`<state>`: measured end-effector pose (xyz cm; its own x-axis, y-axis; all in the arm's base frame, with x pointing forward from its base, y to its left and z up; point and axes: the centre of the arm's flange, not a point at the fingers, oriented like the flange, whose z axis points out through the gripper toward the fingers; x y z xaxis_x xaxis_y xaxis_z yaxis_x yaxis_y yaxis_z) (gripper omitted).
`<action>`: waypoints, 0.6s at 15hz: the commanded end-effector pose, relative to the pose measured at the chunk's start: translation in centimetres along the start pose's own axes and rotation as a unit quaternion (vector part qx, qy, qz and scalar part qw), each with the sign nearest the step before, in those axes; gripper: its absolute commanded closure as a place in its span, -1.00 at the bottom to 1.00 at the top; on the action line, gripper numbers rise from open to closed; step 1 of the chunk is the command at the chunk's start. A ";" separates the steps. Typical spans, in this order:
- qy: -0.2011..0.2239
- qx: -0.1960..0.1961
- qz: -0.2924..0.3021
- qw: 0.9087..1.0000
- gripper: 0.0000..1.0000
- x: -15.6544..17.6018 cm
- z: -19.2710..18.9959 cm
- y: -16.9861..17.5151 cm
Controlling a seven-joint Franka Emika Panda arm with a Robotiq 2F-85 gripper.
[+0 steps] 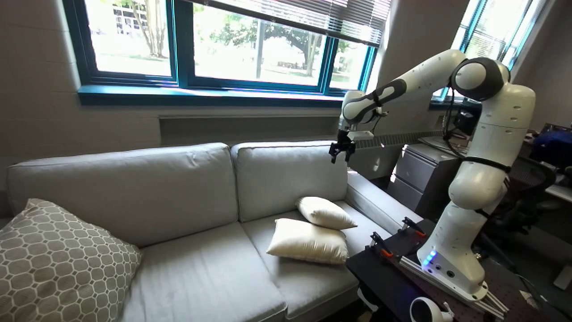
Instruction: Place the two small pillows on the right side of the sofa
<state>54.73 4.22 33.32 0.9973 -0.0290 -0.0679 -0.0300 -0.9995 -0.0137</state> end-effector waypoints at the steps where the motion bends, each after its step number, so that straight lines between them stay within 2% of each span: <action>1: -0.004 0.000 -0.003 1.000 -1.00 0.7 0.3 -0.5; 5: -0.008 0.000 -0.002 1.000 -1.00 1.3 0.3 -0.5; 9: 0.009 0.051 0.040 0.998 -1.00 4.0 2.9 -0.6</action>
<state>56.37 4.53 32.25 0.9954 -0.0663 -0.0695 -0.0705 -0.9957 -0.0599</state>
